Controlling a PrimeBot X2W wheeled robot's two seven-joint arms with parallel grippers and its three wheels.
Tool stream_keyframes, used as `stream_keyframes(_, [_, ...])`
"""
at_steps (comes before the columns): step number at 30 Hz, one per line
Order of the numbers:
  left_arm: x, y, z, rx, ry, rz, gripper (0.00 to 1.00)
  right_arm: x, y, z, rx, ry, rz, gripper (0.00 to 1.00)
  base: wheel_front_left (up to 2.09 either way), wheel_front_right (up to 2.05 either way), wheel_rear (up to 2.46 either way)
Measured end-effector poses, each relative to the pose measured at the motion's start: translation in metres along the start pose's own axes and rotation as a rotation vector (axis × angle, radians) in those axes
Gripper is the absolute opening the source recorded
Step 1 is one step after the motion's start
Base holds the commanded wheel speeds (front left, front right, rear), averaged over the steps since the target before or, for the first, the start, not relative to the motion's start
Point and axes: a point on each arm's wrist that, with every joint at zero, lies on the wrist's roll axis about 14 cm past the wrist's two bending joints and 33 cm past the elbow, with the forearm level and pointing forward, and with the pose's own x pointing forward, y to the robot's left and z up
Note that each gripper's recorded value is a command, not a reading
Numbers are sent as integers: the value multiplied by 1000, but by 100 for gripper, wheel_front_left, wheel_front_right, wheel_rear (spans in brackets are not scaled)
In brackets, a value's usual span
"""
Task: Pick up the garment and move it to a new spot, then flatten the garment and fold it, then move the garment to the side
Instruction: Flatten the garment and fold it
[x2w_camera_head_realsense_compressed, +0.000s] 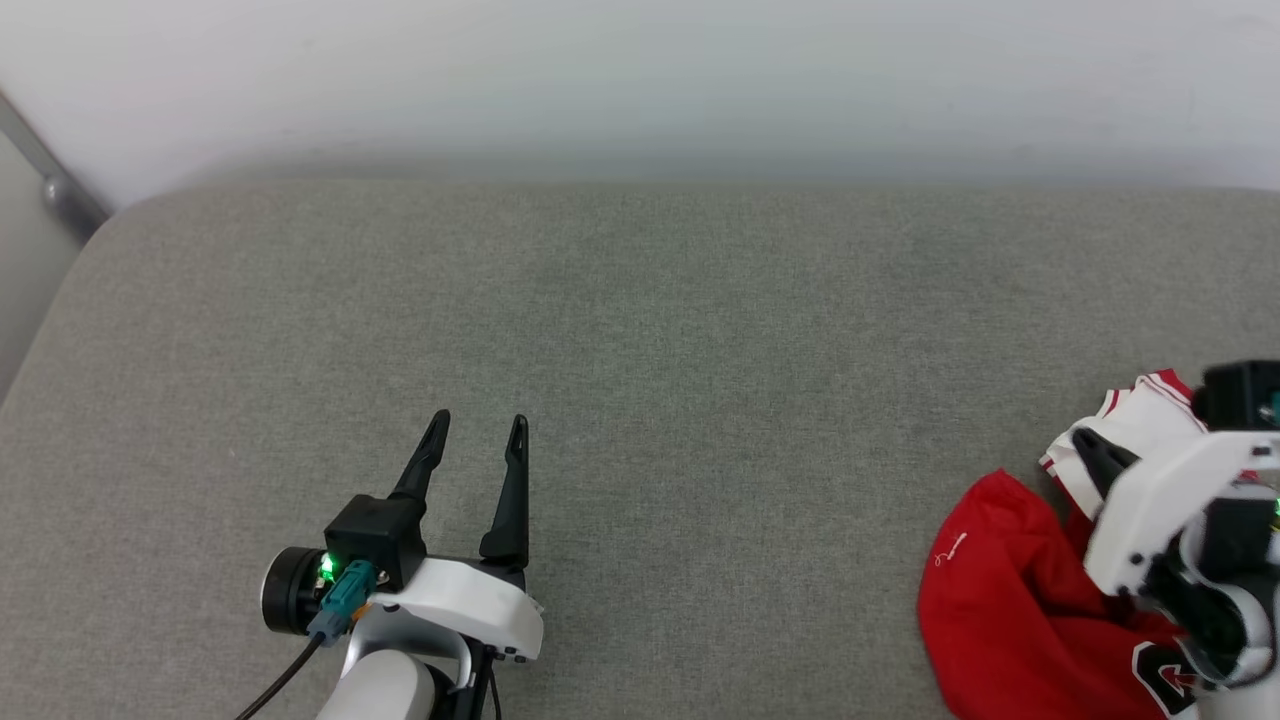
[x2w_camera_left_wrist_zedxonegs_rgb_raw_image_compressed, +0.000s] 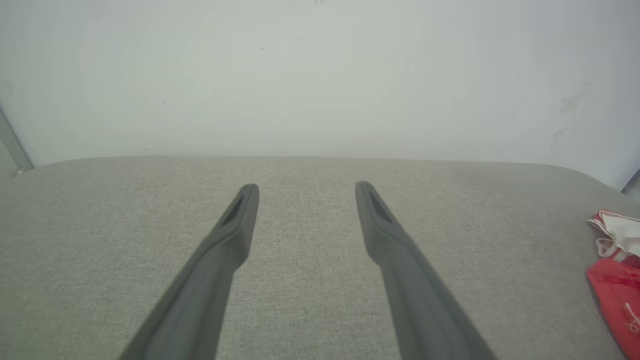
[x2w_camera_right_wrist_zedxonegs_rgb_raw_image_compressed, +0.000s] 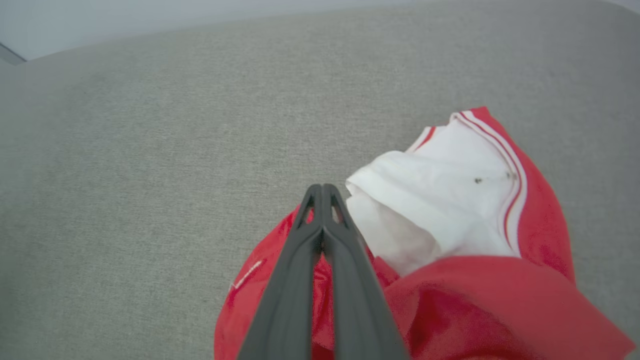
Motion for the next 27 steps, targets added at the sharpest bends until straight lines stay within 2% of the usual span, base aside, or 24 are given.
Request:
stream_keyframes(3, [-1, -2, 4, 3, -12, -6, 100, -1, 29, 16, -22, -60, 76, 0, 0, 0, 0])
stream_keyframes(6, [-3, -4, 8, 4, -22, -11, 100, -2, 51, 16, -57, -67, 134, 0, 0, 0, 0])
stream_keyframes(11, [-9, -1, 11, -6, -27, 5, 100, 0, 106, -27, -142, 45, 283, 0, 0, 0, 0])
stream_keyframes(13, [-13, 4, 11, -7, -28, 21, 100, 0, 125, -50, -136, 91, 343, 0, 0, 0, 0])
stream_keyframes(18, [-19, 15, 12, -9, -29, 62, 100, 6, 146, -81, -120, 132, 400, 0, 0, 0, 0])
stream_keyframes(19, [-20, 17, 11, -11, -28, 68, 100, 7, 148, -84, -117, 131, 402, 28, 0, 0, 0])
stream_keyframes(20, [-21, 19, 11, -12, -26, 73, 100, 8, 149, -83, -114, 114, 406, 98, 0, 0, 0])
stream_keyframes(21, [-21, 19, 11, -12, -26, 75, 100, 8, 151, -80, -112, 86, 407, 100, 0, 0, 0])
stream_keyframes(27, [-23, 18, 11, -12, -26, 77, 100, 5, 140, -44, -97, -129, 371, 100, 0, 0, 0])
